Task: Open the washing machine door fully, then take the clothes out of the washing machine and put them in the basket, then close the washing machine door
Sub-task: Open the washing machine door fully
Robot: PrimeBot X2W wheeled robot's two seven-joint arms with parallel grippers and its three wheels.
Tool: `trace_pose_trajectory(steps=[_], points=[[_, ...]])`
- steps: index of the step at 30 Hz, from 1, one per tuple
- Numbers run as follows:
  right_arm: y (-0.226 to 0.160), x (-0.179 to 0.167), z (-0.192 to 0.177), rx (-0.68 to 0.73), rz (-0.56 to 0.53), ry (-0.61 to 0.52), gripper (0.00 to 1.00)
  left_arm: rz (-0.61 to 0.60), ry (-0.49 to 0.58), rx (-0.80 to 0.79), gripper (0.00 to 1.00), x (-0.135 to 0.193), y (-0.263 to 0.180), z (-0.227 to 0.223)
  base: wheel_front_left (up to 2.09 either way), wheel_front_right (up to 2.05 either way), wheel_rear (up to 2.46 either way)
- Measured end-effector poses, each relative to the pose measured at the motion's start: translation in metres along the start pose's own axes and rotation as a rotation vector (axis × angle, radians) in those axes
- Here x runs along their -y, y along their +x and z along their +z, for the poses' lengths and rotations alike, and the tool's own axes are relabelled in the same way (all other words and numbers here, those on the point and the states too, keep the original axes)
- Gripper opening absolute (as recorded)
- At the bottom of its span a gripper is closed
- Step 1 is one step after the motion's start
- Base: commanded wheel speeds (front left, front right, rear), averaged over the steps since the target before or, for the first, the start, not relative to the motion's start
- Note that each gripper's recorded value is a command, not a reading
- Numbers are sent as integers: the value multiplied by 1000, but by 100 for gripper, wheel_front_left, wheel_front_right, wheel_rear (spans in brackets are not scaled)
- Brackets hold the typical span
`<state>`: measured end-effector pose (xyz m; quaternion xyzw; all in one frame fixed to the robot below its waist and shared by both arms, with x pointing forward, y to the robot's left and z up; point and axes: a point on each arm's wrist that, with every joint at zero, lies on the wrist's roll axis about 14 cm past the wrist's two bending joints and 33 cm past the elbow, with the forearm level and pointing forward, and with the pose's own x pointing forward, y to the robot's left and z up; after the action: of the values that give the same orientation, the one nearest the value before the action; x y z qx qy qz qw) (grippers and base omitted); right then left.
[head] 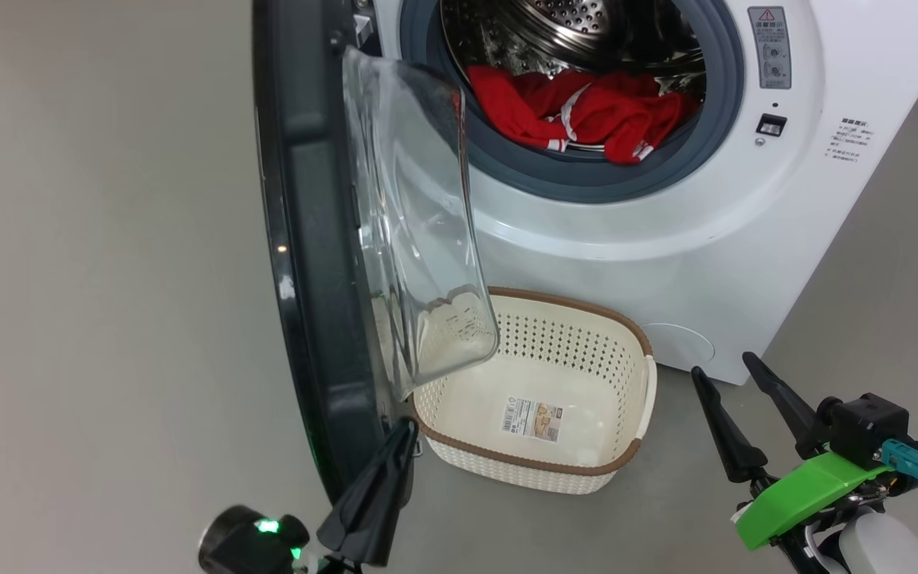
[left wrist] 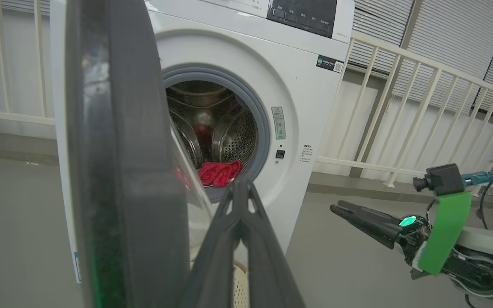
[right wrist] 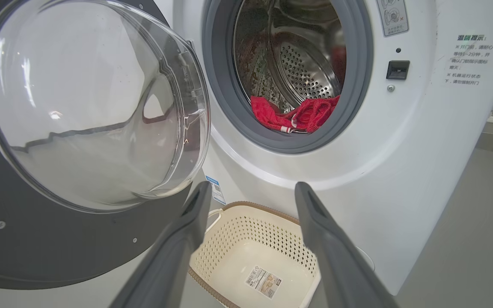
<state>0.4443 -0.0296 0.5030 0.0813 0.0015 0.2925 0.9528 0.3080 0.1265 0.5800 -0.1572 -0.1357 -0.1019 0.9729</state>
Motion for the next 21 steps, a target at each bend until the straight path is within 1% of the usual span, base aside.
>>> trace_pose_trajectory(steps=[5,8,18,21], points=[[0,0,0,0,1,-1,100,28,-32,-109,0,-9,-9,-32,0,0,0],[-1,-1,0,0,2,-2,100,49,-43,-143,0,-15,-13,-43,0,0,0],[0,-2,1,2,7,-4,100,93,-47,-160,0,-29,-16,-49,0,0,0],[1,-4,2,3,12,-5,100,129,-37,-150,0,-38,-17,-46,0,0,0]])
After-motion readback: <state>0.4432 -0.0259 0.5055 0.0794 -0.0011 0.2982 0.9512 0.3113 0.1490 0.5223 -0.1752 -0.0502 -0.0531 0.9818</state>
